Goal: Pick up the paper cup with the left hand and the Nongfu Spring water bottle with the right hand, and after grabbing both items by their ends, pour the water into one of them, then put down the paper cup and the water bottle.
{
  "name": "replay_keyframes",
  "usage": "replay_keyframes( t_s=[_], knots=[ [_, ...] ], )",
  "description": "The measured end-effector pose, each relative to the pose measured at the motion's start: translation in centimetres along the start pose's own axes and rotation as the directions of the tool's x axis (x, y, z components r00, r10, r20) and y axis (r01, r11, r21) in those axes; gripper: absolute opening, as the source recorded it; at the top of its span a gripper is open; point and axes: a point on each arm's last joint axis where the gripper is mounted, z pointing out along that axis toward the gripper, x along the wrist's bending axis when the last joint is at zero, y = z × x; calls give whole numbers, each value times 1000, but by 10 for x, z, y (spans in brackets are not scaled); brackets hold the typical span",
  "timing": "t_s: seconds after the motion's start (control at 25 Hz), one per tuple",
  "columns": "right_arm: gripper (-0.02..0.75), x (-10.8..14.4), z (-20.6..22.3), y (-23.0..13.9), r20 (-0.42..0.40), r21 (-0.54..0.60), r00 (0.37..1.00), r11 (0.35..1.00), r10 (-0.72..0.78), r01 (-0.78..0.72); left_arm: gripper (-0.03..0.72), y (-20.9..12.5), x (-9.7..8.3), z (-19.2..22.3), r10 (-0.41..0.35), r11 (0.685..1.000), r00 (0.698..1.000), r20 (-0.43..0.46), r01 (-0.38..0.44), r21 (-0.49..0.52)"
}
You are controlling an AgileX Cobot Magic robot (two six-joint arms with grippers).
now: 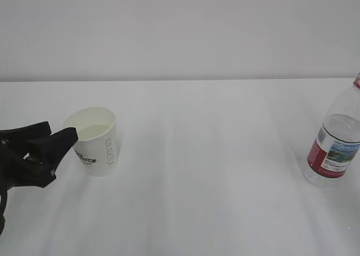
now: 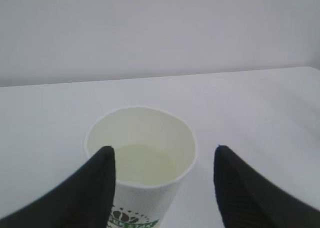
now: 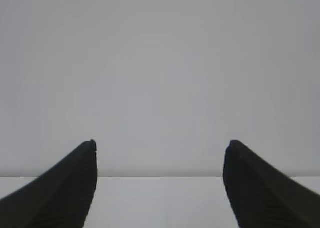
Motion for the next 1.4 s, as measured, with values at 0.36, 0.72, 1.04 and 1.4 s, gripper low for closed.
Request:
replay_keyframes(
  t_s=[0.36,0.72,1.04,1.4],
  knots=[
    [593,1,1,10,-1,-8,1000,1000,2,-2,454,31,-4,12,10,995,1000,15,-8,-103],
    [593,2,2,23,0,35,1000,999,2,-2,454,53,-6,11,30,1000,999,-29,-29,4],
    [593,2,2,28,0,49,1000,999,2,-2,453,86,-11,5,51,998,997,-63,-48,49],
    [593,3,2,33,1,116,1000,993,2,-2,453,110,-14,-13,65,987,991,-116,-46,153]
  ],
)
